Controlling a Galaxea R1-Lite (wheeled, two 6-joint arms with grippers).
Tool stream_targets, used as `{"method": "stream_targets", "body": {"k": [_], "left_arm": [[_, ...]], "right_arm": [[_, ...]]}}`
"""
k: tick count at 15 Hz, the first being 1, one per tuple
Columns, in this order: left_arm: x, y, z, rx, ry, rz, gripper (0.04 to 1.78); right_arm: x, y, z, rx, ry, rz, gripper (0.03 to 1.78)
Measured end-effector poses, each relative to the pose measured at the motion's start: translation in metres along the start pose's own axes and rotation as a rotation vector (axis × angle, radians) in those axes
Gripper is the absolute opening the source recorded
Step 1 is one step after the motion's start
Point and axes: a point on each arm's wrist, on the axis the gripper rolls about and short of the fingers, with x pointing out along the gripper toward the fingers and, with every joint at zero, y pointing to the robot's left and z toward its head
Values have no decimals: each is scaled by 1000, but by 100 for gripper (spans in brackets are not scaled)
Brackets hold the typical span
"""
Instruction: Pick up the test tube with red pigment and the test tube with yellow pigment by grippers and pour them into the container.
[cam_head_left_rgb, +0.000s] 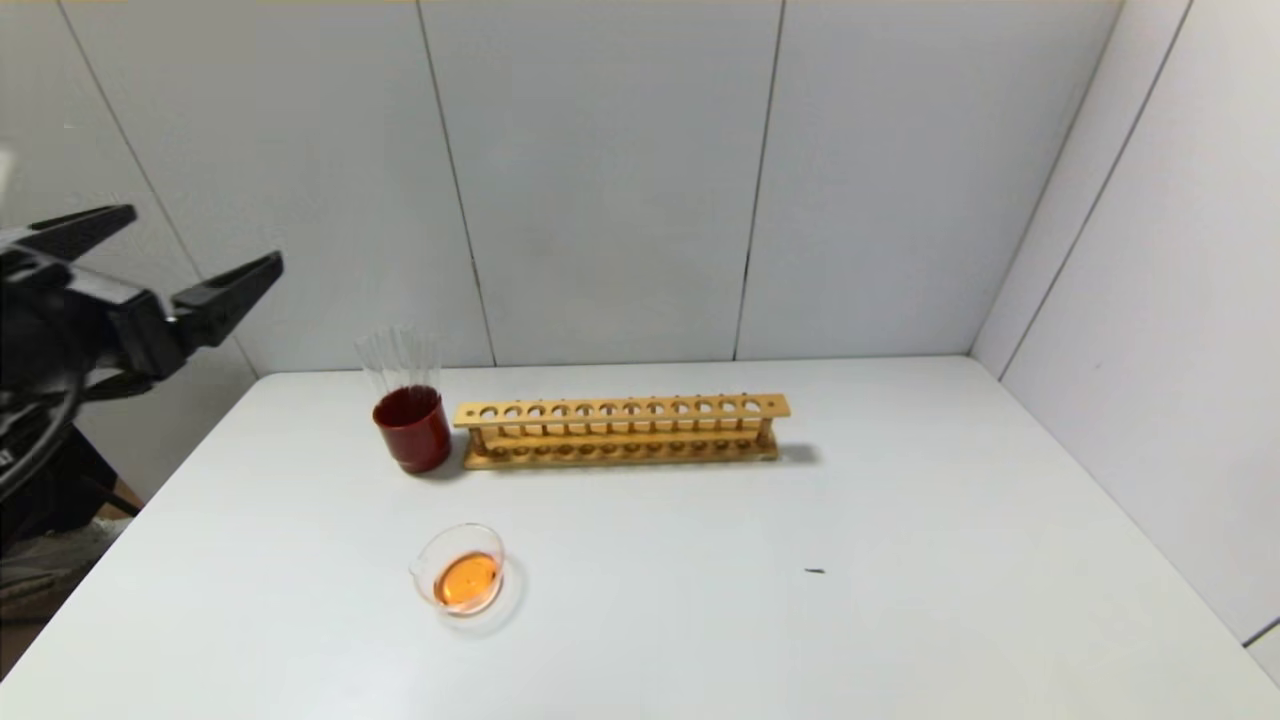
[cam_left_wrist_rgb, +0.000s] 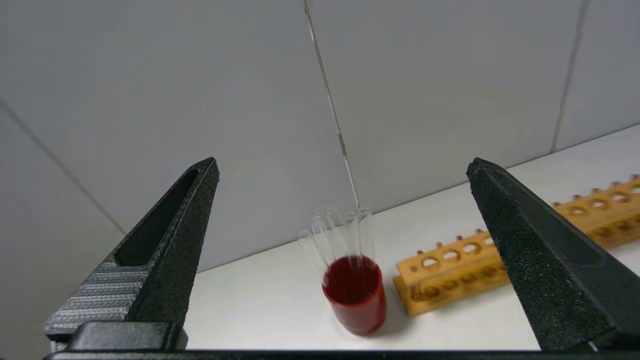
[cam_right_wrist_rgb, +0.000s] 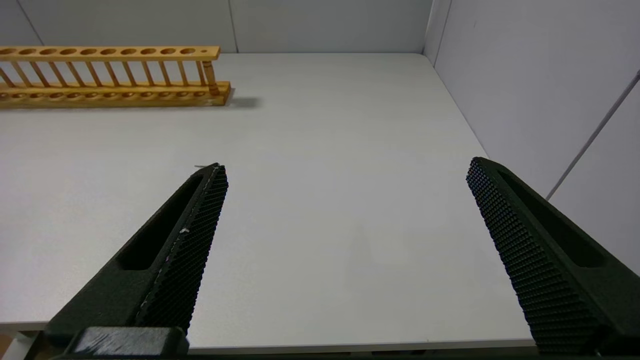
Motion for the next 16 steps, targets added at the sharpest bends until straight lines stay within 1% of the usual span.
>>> {"method": "stream_targets", "body": {"k": [2,3,4,6,7,8,10,12,13,14,16], "left_arm": [[-59,-9,10,-16,-54,1,175],[-88,-15,8,-27,-77,-2,175],[-112,-21,2,-38,-98,-4,175],[-150,-35,-24,-67,-123,-12,175],[-161,-38,-32,-73,-139,-10,175],[-174,-43,-41,-74,-168,9,175],[-191,-47,-56,-38,-200,84,175],[-204,-52,-70,7,-205,148,175],[-209,-54,-77,7,-190,180,175],[-213,-55,-85,0,-154,225,175],[-219,-58,-103,-17,-28,313,175]], "right_arm": [[0,0,0,0,0,0,175],[0,0,0,0,0,0,175],[0,0,0,0,0,0,175],[0,0,0,0,0,0,175],[0,0,0,0,0,0,175],[0,0,0,0,0,0,175],[0,0,0,0,0,0,175],[0,0,0,0,0,0,175],[0,0,0,0,0,0,175],[0,0,0,0,0,0,175],[0,0,0,0,0,0,175]]}}
